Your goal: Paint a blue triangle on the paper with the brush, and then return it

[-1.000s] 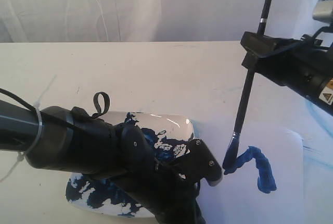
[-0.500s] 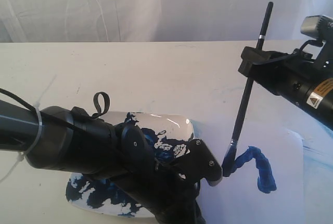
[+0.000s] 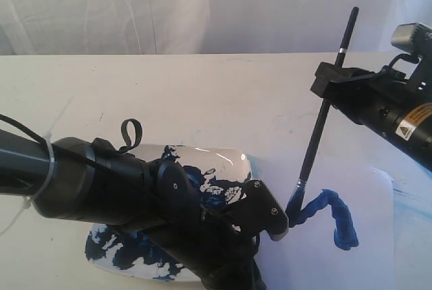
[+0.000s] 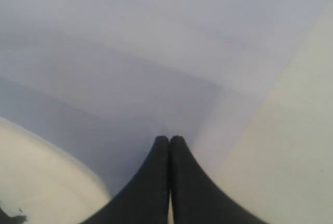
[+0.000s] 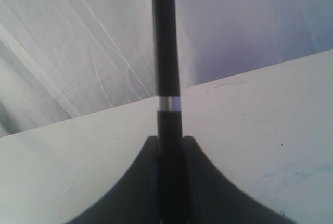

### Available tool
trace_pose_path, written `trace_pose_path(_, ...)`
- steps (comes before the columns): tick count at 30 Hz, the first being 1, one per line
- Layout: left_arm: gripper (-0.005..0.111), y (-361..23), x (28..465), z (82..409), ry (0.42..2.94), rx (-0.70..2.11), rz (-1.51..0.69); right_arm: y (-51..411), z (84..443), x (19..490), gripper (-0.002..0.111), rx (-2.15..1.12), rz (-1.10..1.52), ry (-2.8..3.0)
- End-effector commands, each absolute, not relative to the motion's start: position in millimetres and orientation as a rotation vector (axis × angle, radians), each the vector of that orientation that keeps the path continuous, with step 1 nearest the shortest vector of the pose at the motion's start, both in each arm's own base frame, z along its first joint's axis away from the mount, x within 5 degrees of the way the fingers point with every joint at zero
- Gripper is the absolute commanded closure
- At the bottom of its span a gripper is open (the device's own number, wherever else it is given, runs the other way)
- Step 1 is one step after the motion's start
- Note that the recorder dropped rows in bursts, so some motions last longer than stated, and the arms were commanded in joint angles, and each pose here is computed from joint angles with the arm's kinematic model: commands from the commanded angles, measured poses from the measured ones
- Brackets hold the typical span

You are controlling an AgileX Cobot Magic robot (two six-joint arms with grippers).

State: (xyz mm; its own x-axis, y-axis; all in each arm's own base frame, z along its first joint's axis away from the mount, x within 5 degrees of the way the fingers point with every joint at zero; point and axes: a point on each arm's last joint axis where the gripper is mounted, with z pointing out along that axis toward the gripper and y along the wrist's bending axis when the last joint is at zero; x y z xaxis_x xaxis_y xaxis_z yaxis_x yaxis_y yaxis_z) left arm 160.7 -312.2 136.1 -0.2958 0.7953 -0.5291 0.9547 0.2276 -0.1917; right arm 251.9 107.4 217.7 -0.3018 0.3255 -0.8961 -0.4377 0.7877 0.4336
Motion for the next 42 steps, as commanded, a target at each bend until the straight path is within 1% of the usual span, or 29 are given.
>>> trace_pose_path(1,0.107,-309,156,131,2.209,1.66,-0.713,106,218,252,0.108,-0.072,0.753,1.706)
trace_pose_path(9,0.107,-309,156,131,2.209,1.66,-0.713,100,218,256,0.108,-0.01,0.68,1.696)
trace_pose_path(14,0.107,-309,157,131,2.209,1.659,-0.711,99,212,256,0.108,-0.03,0.632,1.755)
trace_pose_path(20,0.107,-309,157,131,2.209,1.659,-0.711,99,213,257,0.108,-0.038,0.639,1.725)
trace_pose_path(34,0.107,-309,157,131,2.209,1.659,-0.711,101,198,263,0.108,-0.021,0.633,1.77)
trace_pose_path(42,0.107,-309,156,131,2.209,1.66,-0.713,101,197,263,0.108,-0.034,0.622,1.771)
